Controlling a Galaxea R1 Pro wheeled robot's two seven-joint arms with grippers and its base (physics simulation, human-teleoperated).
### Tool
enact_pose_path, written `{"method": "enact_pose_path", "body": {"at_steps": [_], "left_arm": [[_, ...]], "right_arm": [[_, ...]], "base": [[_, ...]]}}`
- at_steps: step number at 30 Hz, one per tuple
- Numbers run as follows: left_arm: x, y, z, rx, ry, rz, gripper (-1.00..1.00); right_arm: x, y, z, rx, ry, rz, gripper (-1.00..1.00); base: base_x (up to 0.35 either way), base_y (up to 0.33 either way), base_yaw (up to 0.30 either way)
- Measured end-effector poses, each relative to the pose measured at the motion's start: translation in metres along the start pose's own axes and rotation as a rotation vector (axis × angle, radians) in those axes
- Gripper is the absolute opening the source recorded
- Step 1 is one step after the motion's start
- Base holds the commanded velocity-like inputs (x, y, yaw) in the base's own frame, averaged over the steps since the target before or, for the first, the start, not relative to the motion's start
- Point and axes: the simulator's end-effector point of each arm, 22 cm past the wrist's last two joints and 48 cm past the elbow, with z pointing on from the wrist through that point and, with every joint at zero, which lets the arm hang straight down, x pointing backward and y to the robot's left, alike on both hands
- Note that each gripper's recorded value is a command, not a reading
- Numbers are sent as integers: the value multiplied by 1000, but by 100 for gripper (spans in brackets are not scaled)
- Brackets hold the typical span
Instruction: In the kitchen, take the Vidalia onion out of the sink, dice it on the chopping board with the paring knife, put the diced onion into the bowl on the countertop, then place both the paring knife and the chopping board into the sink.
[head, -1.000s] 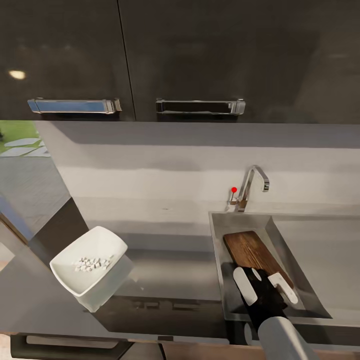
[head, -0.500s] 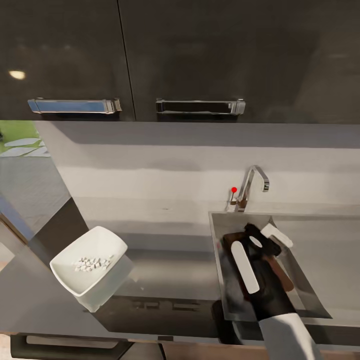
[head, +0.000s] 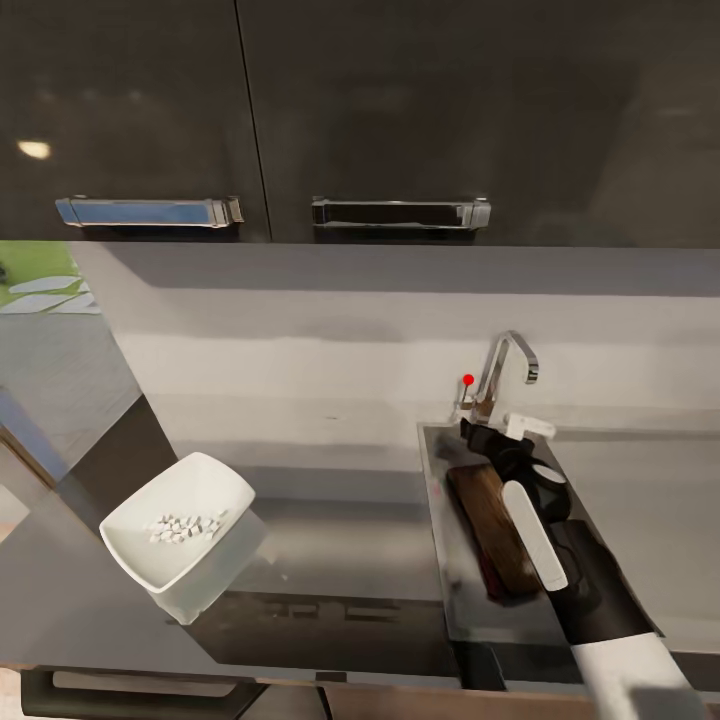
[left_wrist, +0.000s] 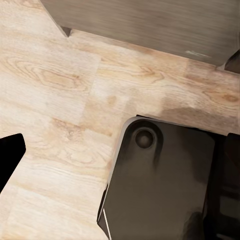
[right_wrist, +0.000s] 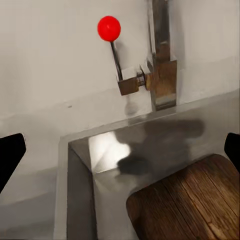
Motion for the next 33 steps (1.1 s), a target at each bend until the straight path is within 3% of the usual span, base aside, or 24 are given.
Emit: {"method": "enact_pose_path", "body": {"at_steps": [25, 28, 31, 33], "left_arm": [[0, 0, 0, 0, 1, 0, 100], [0, 0, 0, 0, 1, 1, 100], [0, 0, 0, 0, 1, 1, 100], [0, 0, 0, 0, 2, 1, 100]], "right_arm": [[15, -6, -3, -1, 5, -17, 100], [19, -11, -6, 12, -31, -36, 100], [29, 4, -17, -12, -94, -77, 100], [35, 11, -25, -30, -124, -79, 100]], "base": [[-324, 0, 0], [-344, 0, 0], [-344, 0, 0], [-344, 0, 0]]}}
